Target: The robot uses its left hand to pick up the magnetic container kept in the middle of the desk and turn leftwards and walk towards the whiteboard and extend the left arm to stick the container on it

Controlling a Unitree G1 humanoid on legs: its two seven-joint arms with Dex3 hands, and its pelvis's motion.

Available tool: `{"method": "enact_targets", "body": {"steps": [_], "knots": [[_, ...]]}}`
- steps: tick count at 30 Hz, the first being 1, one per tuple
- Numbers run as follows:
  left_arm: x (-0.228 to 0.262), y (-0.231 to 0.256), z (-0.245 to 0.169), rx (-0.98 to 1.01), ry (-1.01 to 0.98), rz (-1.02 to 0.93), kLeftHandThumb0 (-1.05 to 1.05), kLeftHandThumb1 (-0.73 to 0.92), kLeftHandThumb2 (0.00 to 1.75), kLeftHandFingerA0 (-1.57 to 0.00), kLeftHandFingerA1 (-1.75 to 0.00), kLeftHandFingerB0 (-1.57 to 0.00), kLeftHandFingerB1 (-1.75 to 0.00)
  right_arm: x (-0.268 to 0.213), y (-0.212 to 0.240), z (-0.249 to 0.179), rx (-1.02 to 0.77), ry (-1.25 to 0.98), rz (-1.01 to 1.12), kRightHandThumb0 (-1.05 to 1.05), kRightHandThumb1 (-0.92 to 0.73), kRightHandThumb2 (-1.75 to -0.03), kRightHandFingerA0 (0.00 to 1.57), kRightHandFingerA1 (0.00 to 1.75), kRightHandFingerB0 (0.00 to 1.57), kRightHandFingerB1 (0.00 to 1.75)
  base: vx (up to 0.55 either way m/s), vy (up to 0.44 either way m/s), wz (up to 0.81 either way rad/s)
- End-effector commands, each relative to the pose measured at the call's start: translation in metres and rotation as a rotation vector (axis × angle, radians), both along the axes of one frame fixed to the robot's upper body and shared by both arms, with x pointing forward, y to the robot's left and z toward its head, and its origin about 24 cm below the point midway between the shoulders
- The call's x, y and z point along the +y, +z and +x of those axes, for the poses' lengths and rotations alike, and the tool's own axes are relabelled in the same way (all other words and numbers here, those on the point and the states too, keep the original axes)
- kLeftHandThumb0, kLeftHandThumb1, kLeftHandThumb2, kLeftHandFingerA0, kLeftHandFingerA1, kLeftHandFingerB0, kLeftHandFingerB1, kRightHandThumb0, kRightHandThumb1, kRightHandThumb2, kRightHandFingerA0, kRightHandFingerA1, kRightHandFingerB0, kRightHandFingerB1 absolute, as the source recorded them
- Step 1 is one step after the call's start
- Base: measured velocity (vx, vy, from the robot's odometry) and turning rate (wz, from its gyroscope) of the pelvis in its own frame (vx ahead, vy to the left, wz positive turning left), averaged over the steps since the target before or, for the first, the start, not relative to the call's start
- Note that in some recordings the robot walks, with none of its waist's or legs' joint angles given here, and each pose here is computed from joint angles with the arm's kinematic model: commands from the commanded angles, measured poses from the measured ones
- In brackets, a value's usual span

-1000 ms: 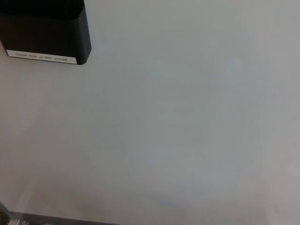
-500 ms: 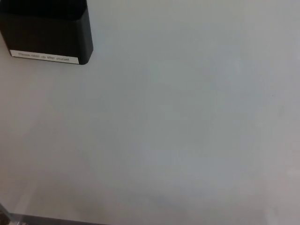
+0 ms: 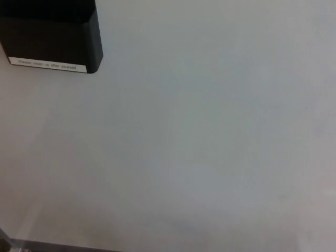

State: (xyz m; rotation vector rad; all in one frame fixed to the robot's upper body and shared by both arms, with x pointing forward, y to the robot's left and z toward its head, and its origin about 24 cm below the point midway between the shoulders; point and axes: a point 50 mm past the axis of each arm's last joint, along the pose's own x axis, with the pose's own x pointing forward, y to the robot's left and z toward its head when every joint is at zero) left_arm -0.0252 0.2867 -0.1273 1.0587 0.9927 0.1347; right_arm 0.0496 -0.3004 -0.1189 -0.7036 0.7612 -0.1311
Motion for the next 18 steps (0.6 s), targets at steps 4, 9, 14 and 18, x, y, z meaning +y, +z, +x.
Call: {"method": "enact_targets", "body": {"steps": [4,9,14,18], "knots": [[-0.0027,0.0026,0.0123,-0.131,-0.001,-0.178,-0.09,0.62,0.75,-1.23,-0.75,-1.01,-0.55,0.0023,-0.004,0.0063,0.042,0.004,0.012,0.03,-0.6,-0.85,0.98,0.64,0.72,0.53,0.0,0.0,0.0],[-0.0029,0.0028,0.0142,-0.139,-0.015,-0.187,-0.12,0.66,0.66,-1.17,-0.73,-1.0,-0.55,0.0025,-0.0049,0.0077,0.056,0.015,-0.012,0.01,-0.61,-0.79,1.02,0.73,0.76,0.54,0.0,0.0,0.0],[-0.0013,0.0026,0.0164,-0.152,0.011,-0.219,-0.17,0.68,0.62,-1.19,-0.67,-1.0,-0.54,0.0017,-0.0053,0.0083,0.067,0.027,-0.041,0.0,-0.6,-0.84,1.02,0.69,0.78,0.56,0.0,0.0,0.0],[-0.0024,0.002,0.0141,-0.155,0.013,-0.209,-0.14,0.68,0.63,-1.17,-0.69,-0.99,-0.55,0.0041,-0.0064,0.0075,0.07,0.031,-0.037,-0.02,-0.62,-0.79,0.99,0.66,0.78,0.52,0.0,0.0,0.0]]}}
